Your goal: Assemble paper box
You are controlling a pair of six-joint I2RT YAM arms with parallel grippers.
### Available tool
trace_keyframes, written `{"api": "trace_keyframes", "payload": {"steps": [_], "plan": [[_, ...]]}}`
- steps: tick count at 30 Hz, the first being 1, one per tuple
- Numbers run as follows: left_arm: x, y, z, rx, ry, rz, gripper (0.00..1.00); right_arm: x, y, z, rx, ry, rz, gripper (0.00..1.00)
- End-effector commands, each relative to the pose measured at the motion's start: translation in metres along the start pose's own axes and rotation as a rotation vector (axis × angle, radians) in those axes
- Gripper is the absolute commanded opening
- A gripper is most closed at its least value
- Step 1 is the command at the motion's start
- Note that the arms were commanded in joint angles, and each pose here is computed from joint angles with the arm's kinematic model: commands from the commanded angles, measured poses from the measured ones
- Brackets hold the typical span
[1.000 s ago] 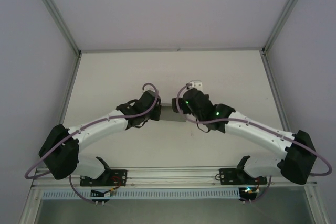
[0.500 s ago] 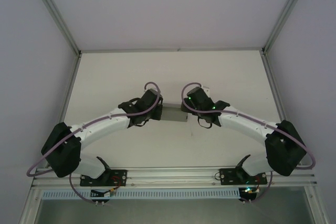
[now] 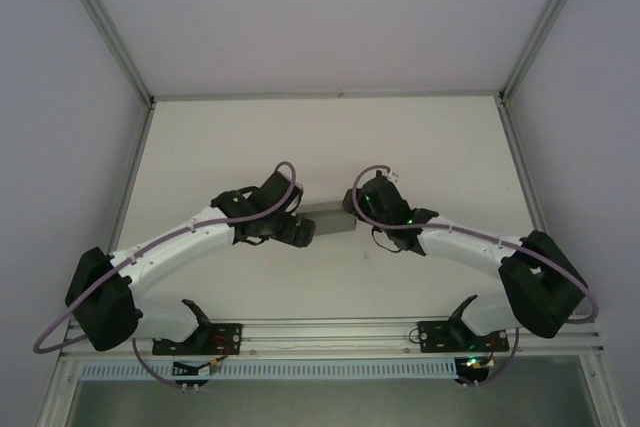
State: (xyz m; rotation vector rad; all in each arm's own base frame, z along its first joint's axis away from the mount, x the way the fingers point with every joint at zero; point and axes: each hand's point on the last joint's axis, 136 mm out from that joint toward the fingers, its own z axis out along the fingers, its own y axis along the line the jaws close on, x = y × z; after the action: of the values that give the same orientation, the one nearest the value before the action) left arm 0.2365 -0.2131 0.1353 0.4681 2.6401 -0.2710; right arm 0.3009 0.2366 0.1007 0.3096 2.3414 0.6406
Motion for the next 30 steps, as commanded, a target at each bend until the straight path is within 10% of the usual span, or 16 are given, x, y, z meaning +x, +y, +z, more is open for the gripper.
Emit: {"api": "trace_keyframes", "payload": {"steps": [1,13,30], "plan": [[-0.012,-0.007,-0.018,0.060,-0.015,-0.073,1.00,0.088,-0.090,0.003,0.249,0.279,-0.127,0.55],[-0.030,0.008,0.037,0.248,0.024,-0.407,0.89,0.090,-0.088,0.011,0.177,0.251,-0.246,0.52],[0.034,0.027,0.096,0.355,0.025,-0.572,0.18,0.119,-0.080,0.021,-0.084,0.240,-0.444,0.36]]}}
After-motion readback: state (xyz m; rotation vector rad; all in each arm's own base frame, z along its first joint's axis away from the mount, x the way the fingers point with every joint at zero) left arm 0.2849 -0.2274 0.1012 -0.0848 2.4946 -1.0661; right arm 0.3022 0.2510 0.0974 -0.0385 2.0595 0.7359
